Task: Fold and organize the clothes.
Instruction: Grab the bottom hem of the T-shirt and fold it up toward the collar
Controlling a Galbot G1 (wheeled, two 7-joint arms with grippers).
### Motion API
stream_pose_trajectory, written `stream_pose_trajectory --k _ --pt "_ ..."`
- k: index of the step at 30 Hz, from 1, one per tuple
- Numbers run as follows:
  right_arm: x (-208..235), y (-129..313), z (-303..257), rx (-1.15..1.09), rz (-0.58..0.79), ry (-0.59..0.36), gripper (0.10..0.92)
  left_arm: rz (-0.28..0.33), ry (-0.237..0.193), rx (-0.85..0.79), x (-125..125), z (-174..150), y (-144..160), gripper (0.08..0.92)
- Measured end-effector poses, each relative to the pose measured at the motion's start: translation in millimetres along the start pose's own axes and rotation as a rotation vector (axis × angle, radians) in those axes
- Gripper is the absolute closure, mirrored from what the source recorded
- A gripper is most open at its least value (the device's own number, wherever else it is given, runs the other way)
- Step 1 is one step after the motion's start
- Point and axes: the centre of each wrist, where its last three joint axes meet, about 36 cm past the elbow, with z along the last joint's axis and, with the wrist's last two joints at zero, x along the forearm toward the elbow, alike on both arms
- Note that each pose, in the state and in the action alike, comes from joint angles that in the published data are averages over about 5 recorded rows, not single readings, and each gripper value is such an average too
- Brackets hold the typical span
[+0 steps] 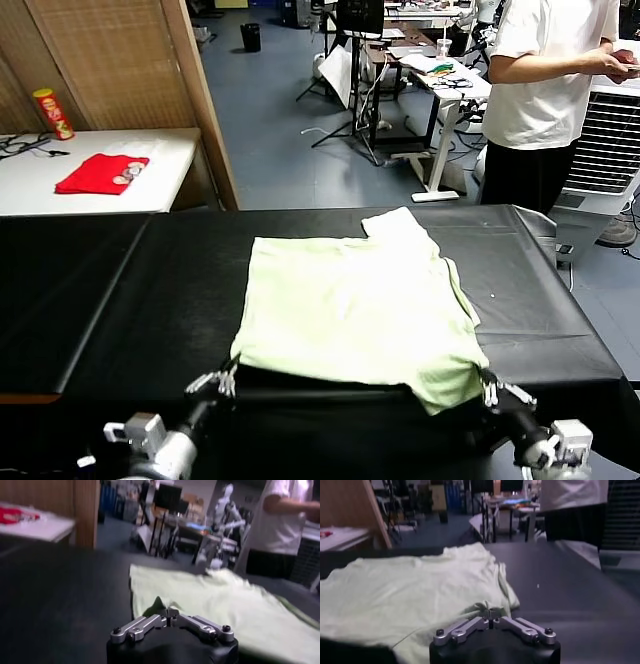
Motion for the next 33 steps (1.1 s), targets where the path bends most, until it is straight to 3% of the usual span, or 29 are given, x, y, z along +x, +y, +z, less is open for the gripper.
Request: stream_pose_trajectory --k 4,12,16,24,29,33 --pt "-36.4 -8.2 0.2 0.024 0.005 -0.016 0.901 -0.008 -0.019 -0.030 -23.3 2.3 2.9 0.872" --pt "-84.0 -6.5 11.9 0.039 -0.040 0.020 0.877 -0.023 0.006 -0.062 -55.7 9.3 13.0 0.872" --pt "-83.5 -5.1 10.6 0.044 -0.073 0.042 0.713 -0.038 0.014 -0.076 -62.7 8.7 14.8 0.831" --pt "-44.0 4.8 -6.6 0.092 -0.079 0.054 0.289 -0.053 0.037 -0.106 -57.5 11.7 17.5 0.425" --pt "-19.0 6.8 5.4 0.094 -0.064 0.091 0.227 -0.044 0.062 -0.110 -49.1 17.9 16.8 0.229" --pt "-9.8 7.6 15.2 0.082 -0.049 0.118 0.283 -0.037 0.087 -0.089 -43.0 25.0 17.7 0.203"
